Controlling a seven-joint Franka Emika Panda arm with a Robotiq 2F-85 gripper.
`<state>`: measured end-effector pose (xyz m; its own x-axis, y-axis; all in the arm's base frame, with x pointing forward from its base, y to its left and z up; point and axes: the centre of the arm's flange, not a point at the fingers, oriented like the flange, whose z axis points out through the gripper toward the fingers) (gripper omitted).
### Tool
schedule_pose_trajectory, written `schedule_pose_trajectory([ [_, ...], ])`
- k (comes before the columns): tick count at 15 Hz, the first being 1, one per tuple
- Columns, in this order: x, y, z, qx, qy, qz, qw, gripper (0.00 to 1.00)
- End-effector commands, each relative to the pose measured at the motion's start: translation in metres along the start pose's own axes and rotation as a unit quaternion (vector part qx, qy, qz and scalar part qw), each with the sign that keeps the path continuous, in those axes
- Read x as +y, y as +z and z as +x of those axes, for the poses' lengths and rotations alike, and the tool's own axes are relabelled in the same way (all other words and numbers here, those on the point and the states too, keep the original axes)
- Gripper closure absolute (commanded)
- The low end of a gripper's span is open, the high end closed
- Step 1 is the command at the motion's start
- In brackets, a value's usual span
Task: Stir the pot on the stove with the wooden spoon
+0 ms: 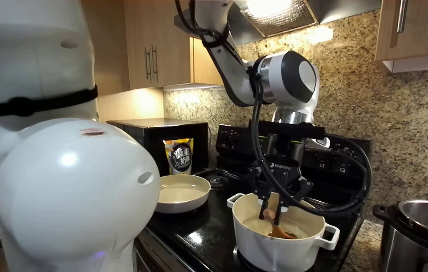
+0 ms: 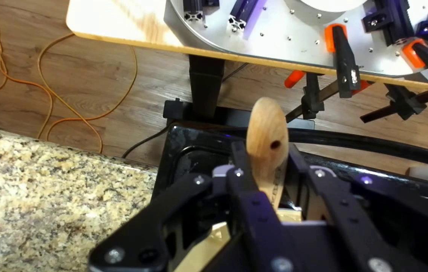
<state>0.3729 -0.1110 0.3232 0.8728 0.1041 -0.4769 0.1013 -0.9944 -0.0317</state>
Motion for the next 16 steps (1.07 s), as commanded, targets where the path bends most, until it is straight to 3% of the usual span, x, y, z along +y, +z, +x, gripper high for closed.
schedule_pose_trajectory([
  [1, 0.018, -0.012, 0.002, -0.027, 0.036, -0.009, 0.999, 0.93],
  [6, 0.023, -0.02, 0.015, -0.002, 0.053, -0.009, 0.9985, 0.93],
  [16, -0.016, -0.017, 0.047, -0.011, 0.0, -0.035, 0.9993, 0.93],
])
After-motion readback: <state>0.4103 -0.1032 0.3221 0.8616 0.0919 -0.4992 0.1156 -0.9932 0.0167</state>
